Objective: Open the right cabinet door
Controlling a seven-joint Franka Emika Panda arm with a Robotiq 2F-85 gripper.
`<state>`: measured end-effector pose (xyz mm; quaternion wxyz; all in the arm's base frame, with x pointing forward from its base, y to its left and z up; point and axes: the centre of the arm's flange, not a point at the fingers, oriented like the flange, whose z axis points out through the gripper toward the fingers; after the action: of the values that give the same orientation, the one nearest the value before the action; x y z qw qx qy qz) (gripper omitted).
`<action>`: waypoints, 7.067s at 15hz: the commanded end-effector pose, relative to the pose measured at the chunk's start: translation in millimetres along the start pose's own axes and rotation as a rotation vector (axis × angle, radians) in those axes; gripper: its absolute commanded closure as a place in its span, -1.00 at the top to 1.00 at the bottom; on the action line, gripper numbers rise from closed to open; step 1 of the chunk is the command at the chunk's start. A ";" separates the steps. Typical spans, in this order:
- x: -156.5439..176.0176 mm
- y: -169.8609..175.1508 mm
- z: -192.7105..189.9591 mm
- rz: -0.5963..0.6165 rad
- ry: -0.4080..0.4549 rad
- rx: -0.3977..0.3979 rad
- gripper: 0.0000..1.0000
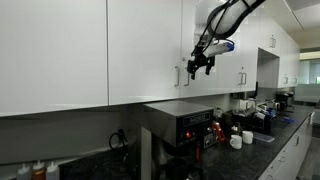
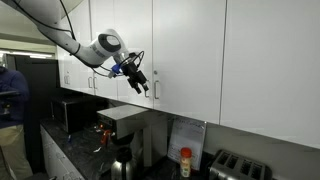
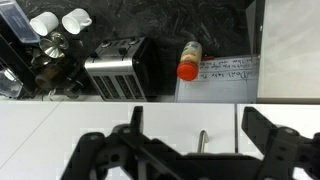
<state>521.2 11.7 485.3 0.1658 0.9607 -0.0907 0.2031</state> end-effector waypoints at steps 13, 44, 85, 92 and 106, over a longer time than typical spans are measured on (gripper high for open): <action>0.0 0.0 0.0 0.000 0.000 0.000 1.00; 3.4 -14.2 17.8 0.025 0.186 -0.149 1.00; -18.3 16.9 9.9 0.197 0.380 -0.378 1.00; -47.5 34.7 -2.6 0.236 0.371 -0.402 1.00; -107.7 74.5 -28.2 0.287 0.361 -0.379 1.00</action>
<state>427.3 -7.1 476.0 0.3207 0.8411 -0.2089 0.3822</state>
